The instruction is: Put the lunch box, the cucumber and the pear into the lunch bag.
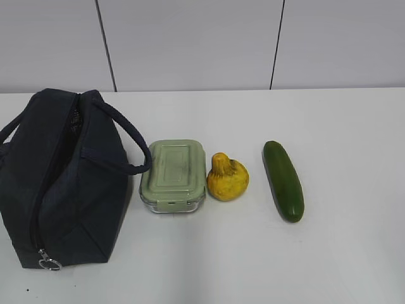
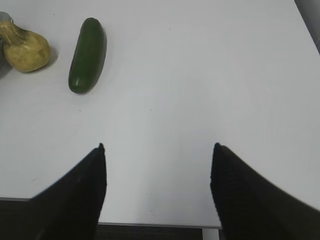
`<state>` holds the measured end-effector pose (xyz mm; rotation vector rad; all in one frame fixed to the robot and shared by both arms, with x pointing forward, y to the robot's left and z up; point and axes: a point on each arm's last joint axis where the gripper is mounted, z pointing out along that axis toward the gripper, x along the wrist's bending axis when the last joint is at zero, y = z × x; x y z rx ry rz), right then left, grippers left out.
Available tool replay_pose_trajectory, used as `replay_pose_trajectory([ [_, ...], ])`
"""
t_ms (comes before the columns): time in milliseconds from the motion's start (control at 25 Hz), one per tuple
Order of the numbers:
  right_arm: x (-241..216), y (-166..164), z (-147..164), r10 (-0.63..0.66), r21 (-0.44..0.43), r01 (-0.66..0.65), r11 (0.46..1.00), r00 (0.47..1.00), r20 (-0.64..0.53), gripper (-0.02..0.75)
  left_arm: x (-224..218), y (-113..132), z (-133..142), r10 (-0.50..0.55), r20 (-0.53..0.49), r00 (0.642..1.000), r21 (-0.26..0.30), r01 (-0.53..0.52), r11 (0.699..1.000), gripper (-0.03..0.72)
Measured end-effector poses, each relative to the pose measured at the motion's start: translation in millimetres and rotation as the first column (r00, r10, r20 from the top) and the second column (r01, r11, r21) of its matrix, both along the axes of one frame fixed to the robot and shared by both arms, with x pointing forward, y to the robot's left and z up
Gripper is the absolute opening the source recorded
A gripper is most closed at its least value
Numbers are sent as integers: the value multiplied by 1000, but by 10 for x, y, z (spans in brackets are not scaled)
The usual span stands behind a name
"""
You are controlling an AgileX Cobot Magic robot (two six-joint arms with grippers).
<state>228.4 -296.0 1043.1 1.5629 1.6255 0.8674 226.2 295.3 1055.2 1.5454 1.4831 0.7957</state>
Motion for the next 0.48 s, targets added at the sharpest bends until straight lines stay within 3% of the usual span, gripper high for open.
replay_pose_trajectory([
  [280, 94, -2, 36, 1, 3, -1, 1000, 999, -47, 505, 305, -23, 226, -116, -18, 993, 17, 116, 993, 228],
  [480, 285, -10, 138, -1, 5, 1, 1000, 997, -72, 505, 953, -182, 384, -129, -126, 984, 0, 130, 992, 230],
])
